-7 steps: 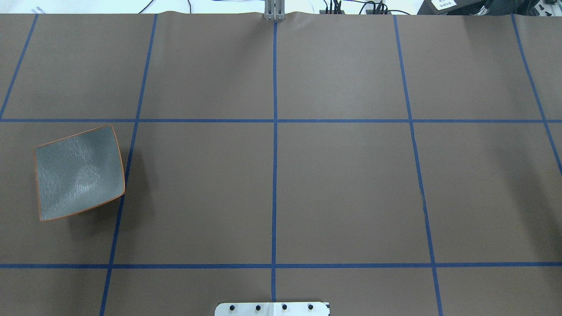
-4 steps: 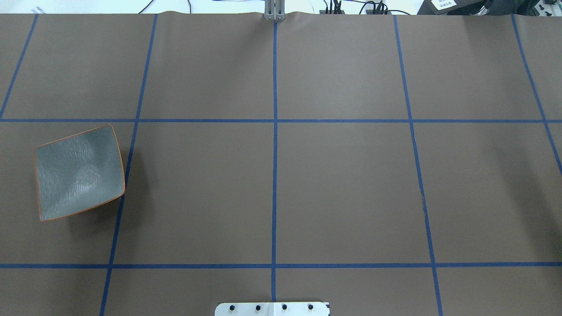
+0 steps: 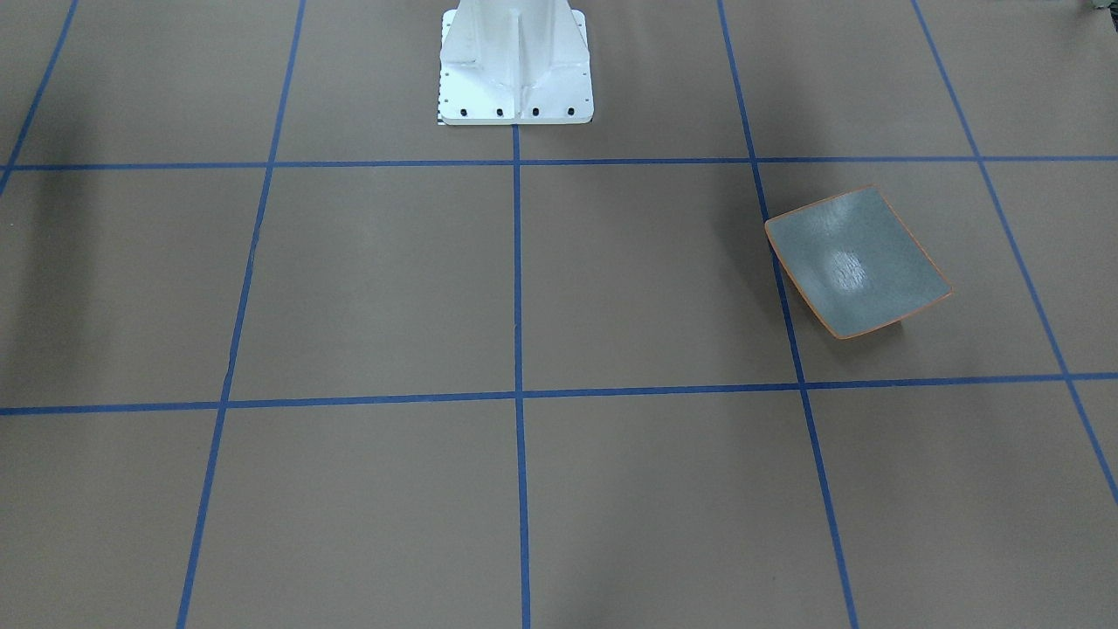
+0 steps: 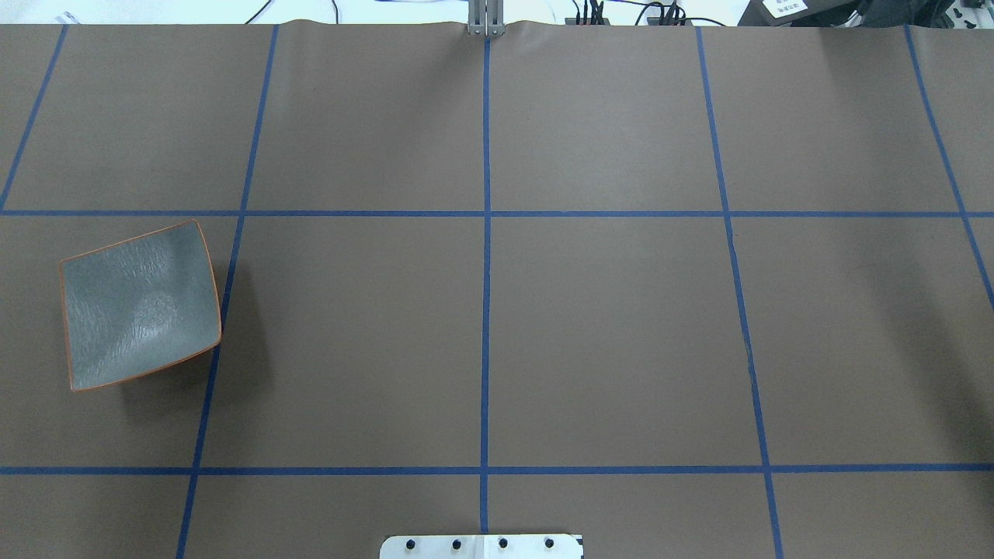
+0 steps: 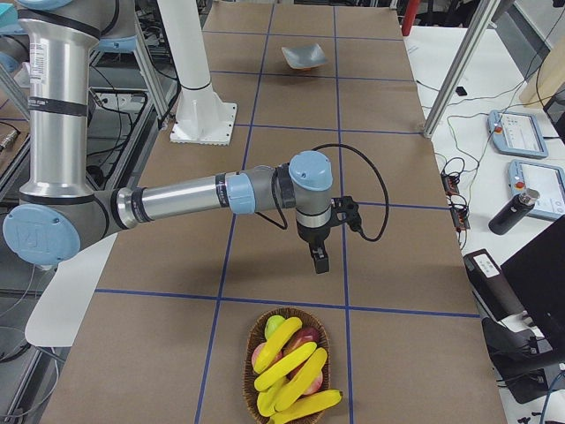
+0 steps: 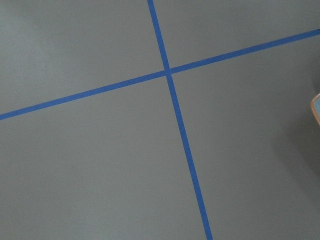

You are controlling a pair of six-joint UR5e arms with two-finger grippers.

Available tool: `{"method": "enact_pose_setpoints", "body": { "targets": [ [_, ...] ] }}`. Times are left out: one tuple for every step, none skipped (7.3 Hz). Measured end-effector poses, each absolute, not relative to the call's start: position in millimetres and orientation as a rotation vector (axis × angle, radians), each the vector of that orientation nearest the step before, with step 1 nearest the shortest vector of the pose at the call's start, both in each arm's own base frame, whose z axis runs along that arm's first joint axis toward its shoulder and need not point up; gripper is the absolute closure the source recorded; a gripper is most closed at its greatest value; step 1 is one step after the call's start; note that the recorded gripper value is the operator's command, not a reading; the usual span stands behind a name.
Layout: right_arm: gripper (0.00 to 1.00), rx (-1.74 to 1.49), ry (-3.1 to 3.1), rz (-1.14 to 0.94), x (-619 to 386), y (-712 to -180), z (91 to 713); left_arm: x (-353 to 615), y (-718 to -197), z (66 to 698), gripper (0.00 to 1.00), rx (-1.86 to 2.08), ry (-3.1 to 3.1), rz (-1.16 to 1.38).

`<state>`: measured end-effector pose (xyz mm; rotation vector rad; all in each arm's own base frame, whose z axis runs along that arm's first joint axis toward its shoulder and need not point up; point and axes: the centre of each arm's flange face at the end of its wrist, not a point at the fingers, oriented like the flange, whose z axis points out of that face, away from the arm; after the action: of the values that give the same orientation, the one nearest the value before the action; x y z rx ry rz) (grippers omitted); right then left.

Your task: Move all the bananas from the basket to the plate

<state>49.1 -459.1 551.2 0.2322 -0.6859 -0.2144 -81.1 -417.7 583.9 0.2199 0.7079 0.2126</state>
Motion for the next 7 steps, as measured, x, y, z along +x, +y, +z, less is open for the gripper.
{"method": "enact_pose_setpoints", "body": {
  "targets": [
    [0.00, 0.264, -0.699, -0.233, 48, -460, 548, -81, -423, 578, 0.00, 0.247, 0.704, 0.223],
    [0.00, 0.294, -0.703, -0.264, 48, -459, 550, -81, -426, 575, 0.00, 0.265, 0.703, 0.229],
    [0.00, 0.327, -0.692, -0.338, 48, -456, 564, -81, -426, 574, 0.00, 0.273, 0.703, 0.232],
    [0.00, 0.352, -0.675, -0.448, 48, -454, 587, -81, -427, 574, 0.00, 0.276, 0.703, 0.233],
    [0.00, 0.361, -0.664, -0.548, 49, -451, 611, -81, -427, 574, 0.00, 0.277, 0.703, 0.234],
    [0.00, 0.364, -0.657, -0.632, 50, -450, 631, -81, -427, 573, 0.00, 0.278, 0.702, 0.234],
    [0.00, 0.366, -0.652, -0.719, 50, -449, 650, -81, -427, 573, 0.00, 0.280, 0.702, 0.234]
  ]
}}
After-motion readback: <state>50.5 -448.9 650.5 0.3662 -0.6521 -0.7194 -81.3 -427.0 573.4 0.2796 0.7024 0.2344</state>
